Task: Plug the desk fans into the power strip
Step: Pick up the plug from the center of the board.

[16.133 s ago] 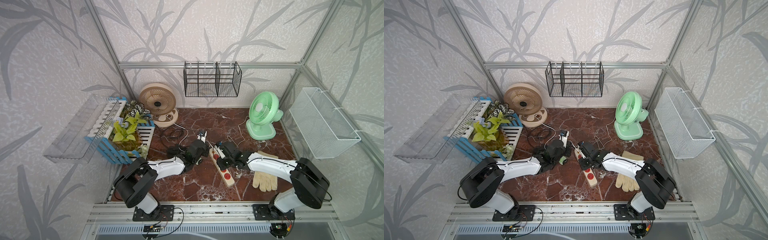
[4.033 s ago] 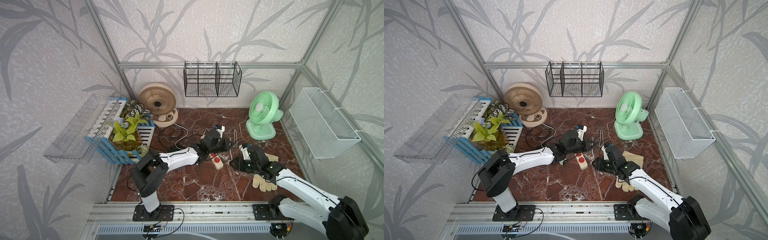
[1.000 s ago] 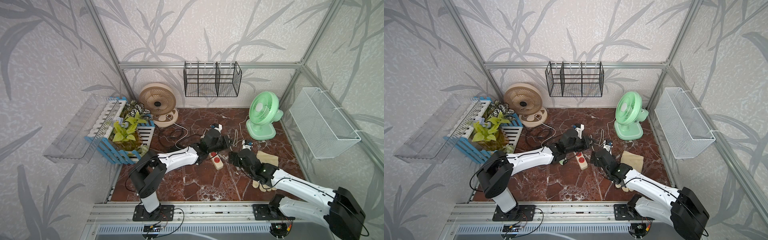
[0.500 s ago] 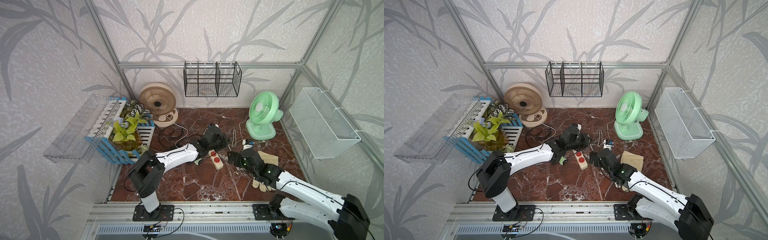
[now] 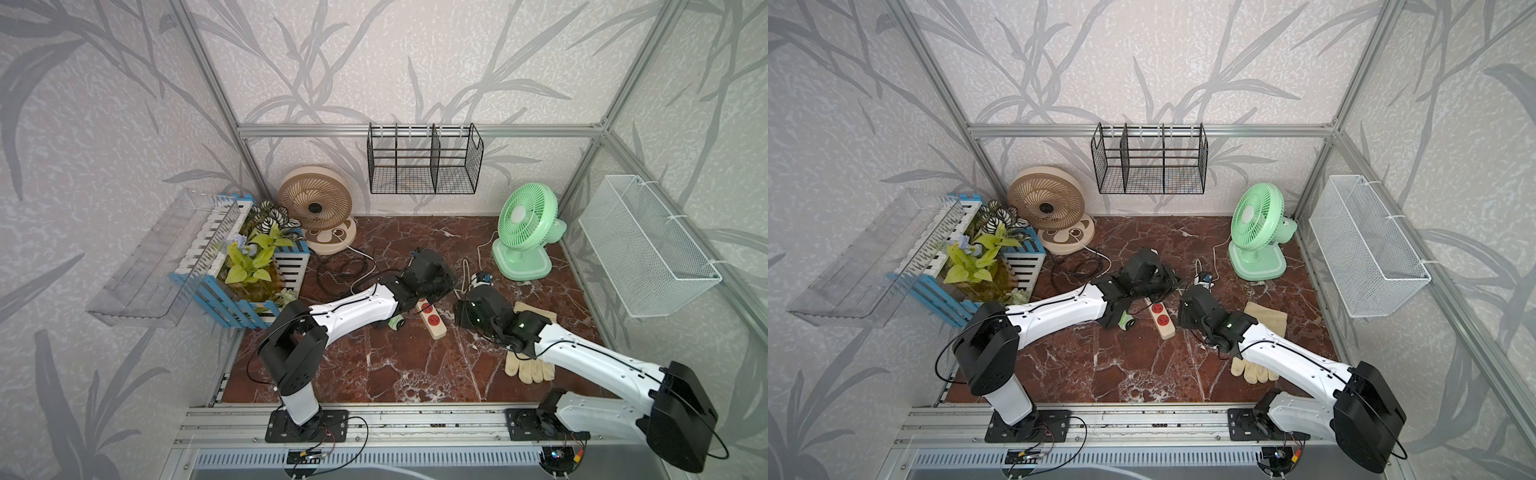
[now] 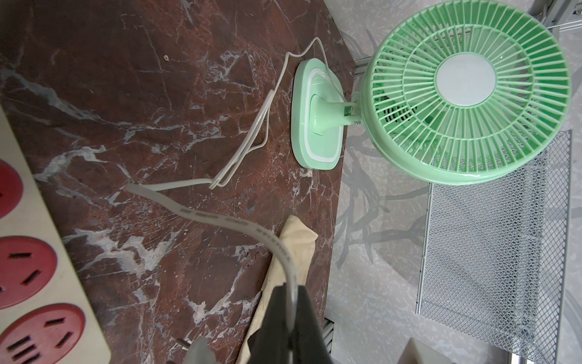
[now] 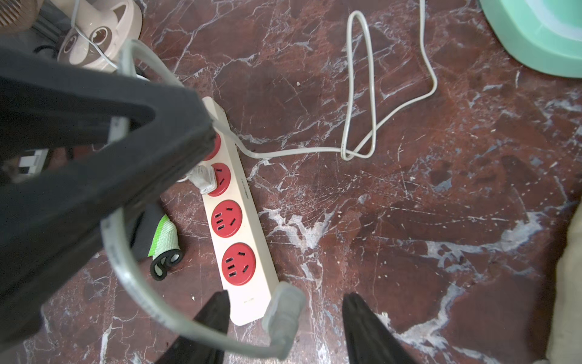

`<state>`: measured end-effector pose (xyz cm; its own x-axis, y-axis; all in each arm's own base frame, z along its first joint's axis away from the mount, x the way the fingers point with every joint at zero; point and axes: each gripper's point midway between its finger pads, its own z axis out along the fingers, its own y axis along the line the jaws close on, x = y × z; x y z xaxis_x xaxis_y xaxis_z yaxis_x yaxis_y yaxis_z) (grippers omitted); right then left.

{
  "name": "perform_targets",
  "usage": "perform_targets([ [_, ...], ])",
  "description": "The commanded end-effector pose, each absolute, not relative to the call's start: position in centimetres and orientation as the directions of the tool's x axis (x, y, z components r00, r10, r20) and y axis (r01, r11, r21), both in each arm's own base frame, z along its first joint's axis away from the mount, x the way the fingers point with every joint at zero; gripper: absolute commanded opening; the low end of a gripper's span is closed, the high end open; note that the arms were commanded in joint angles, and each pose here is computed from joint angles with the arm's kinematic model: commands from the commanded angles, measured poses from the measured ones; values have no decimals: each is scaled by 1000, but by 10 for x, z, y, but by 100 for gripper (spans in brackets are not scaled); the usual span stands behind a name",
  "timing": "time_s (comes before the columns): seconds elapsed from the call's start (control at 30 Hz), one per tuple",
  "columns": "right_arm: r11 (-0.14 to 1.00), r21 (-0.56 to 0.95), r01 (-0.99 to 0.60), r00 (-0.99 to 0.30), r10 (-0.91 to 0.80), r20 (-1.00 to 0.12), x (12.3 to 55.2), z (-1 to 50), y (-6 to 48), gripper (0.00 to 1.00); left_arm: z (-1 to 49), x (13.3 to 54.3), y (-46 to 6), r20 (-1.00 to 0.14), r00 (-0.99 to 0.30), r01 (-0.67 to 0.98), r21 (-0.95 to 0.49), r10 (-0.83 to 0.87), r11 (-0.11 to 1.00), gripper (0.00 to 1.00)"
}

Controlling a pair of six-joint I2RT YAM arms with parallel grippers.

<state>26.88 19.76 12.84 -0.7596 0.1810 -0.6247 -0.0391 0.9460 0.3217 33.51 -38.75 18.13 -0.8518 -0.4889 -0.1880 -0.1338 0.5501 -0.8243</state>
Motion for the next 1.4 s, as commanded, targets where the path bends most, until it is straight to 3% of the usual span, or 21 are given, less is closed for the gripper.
perform_targets([
  [0.0,947,321,-32,-766,183,-617,272,131,202,57,184,342,-388,-184,-839,-154,-823,-513,546,0],
  [0.2,946,324,16,-781,214,-587,271,121,200,48,184,342,-388,-179,-836,-159,-825,-519,542,0],
  [0.6,933,356,49,-797,251,-549,266,107,201,44,183,345,-388,-184,-830,-160,-827,-527,540,0],
  [0.93,927,369,64,-817,262,-515,264,97,206,23,184,345,-387,-187,-825,-159,-828,-533,537,0],
  [1.1,929,360,84,-803,277,-528,265,96,200,0,186,345,-393,-190,-834,-138,-837,-518,529,0],
  [1.37,919,391,45,-756,287,-588,268,107,181,0,184,357,-420,-270,-883,-11,-806,-385,592,3],
])
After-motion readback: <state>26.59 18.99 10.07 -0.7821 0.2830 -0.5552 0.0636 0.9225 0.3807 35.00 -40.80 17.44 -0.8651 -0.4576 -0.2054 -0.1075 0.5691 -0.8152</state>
